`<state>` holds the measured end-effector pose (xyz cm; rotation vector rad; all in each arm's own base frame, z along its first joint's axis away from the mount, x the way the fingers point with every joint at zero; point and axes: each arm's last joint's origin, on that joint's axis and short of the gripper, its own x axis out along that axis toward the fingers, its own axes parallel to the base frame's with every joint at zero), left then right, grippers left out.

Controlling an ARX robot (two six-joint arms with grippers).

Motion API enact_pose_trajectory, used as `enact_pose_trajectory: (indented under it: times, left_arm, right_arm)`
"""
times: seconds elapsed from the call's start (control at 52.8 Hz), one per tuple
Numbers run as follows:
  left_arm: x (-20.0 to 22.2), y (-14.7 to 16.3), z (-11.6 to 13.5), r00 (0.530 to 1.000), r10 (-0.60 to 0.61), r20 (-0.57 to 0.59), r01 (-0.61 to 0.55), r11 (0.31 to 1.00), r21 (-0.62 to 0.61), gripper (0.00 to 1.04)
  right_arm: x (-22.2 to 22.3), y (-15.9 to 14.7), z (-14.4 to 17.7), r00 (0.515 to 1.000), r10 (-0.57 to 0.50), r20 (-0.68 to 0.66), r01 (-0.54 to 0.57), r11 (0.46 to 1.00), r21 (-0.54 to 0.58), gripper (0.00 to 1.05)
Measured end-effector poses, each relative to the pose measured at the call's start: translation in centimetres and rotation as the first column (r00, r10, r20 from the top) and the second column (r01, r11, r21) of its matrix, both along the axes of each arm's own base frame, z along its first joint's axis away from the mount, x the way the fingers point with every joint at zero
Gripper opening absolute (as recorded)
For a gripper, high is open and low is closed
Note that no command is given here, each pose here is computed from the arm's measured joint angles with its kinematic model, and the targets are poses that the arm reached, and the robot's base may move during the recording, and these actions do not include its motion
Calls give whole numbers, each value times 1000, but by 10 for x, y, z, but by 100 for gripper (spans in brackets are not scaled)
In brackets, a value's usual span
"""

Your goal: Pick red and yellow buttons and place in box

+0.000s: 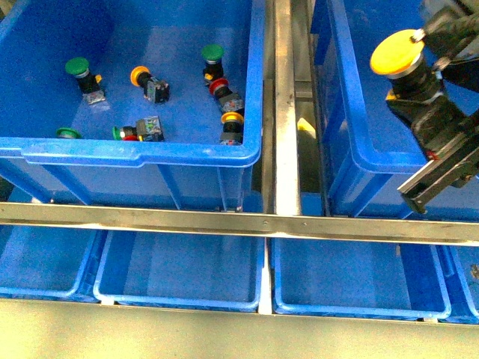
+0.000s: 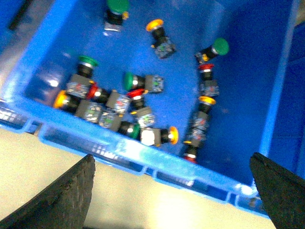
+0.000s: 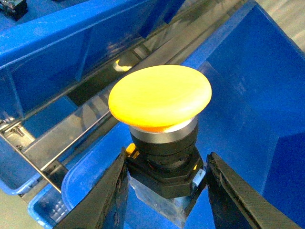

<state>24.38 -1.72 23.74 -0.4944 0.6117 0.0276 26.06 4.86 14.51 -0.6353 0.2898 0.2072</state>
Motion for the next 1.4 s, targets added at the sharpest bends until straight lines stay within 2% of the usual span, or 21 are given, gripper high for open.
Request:
enact_pose_trajectory:
  times: [0.095, 0.152, 0.208, 0.265, 0.398, 0.512, 0.644, 1.023, 1.402]
  left_arm:
    - [-28, 28, -8, 1000, 21, 9, -22, 996, 84, 97]
    - [-38, 38, -18, 987, -5, 160, -21, 987, 161, 89]
    - [-60, 43, -31, 909, -75, 410, -64, 947, 314, 74]
    - [-75, 41, -37, 845, -110, 524, -114, 919, 378, 62]
    - [-88, 36, -45, 825, -138, 549, -131, 897, 422, 39]
    - [-94, 31, -51, 827, -150, 541, -122, 893, 434, 21]
    - [-100, 26, -54, 829, -138, 542, -137, 889, 437, 2]
    - [-117, 17, -66, 816, -159, 556, -127, 889, 441, 3]
    - [-127, 17, -64, 810, -161, 564, -130, 888, 441, 3]
  right_arm:
    - [-11, -9, 19, 999, -41, 1, 41, 998, 58, 39]
    - [-17, -14, 28, 998, -62, 0, 62, 995, 82, 39]
    - [-29, -21, 43, 996, -94, -8, 95, 988, 120, 39]
    - [-40, -23, 53, 996, -92, -14, 93, 985, 144, 39]
    - [-58, -27, 65, 994, -107, -25, 110, 977, 185, 39]
    - [-70, -33, 68, 983, -178, -52, 184, 963, 198, 39]
    - [-83, -34, 73, 980, -194, -51, 201, 955, 219, 39]
    - [-93, -20, 76, 985, -166, -57, 175, 957, 232, 39]
    - [-83, -13, 73, 989, -138, -59, 148, 962, 231, 39]
